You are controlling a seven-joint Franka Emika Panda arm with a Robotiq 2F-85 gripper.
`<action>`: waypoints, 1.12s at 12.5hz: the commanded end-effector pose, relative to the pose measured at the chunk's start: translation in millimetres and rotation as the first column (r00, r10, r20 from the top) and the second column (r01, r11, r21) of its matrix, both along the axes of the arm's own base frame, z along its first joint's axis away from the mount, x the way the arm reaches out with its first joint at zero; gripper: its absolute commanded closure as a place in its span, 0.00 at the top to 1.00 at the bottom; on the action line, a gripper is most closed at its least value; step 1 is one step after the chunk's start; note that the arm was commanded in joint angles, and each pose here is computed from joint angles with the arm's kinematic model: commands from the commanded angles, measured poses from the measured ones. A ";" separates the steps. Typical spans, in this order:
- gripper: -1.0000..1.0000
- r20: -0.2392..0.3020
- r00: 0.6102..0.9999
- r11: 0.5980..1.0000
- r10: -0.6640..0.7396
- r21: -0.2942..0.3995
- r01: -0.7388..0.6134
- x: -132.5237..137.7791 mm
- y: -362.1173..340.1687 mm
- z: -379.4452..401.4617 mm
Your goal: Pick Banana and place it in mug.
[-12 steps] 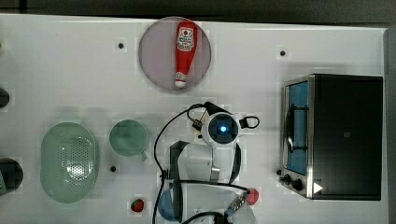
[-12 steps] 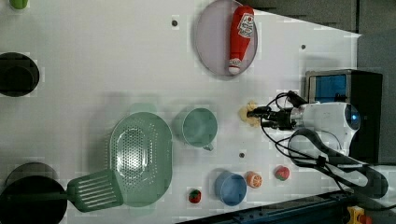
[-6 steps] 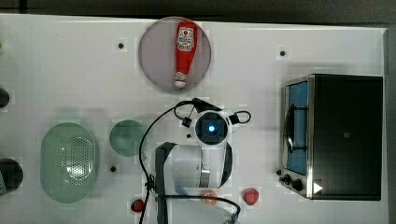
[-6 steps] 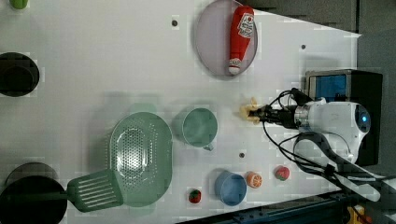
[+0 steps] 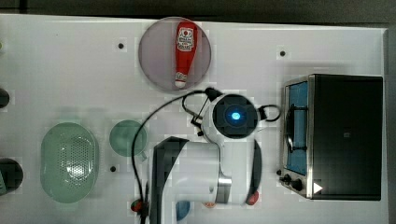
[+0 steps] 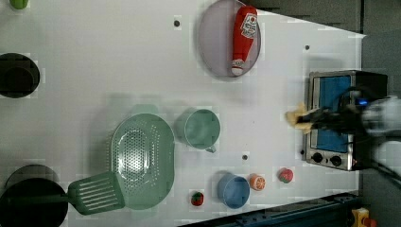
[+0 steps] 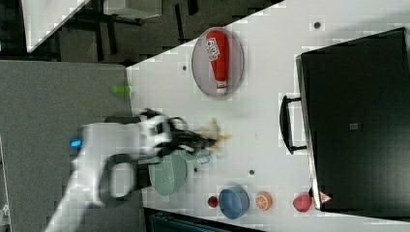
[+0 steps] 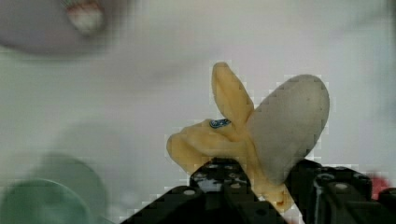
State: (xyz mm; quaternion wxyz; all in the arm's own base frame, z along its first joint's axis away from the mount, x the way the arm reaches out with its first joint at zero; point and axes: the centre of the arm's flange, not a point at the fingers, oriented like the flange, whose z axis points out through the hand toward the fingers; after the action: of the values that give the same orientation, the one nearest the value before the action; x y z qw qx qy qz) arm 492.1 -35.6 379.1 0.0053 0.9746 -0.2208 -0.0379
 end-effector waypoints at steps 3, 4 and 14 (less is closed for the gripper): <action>0.29 0.092 0.991 0.995 0.095 -0.019 -0.094 -3.5 45.3 89.3; 0.29 0.098 0.987 0.992 0.125 -0.027 -0.123 -5.4 62.2 93.2; 0.29 0.001 0.978 0.976 0.207 -0.072 -0.206 -43.5 249.9 42.4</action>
State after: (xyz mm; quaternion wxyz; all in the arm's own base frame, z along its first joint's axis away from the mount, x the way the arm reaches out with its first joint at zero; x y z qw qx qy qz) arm 440.8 211.4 421.3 0.0566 0.9974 -0.0374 -0.0254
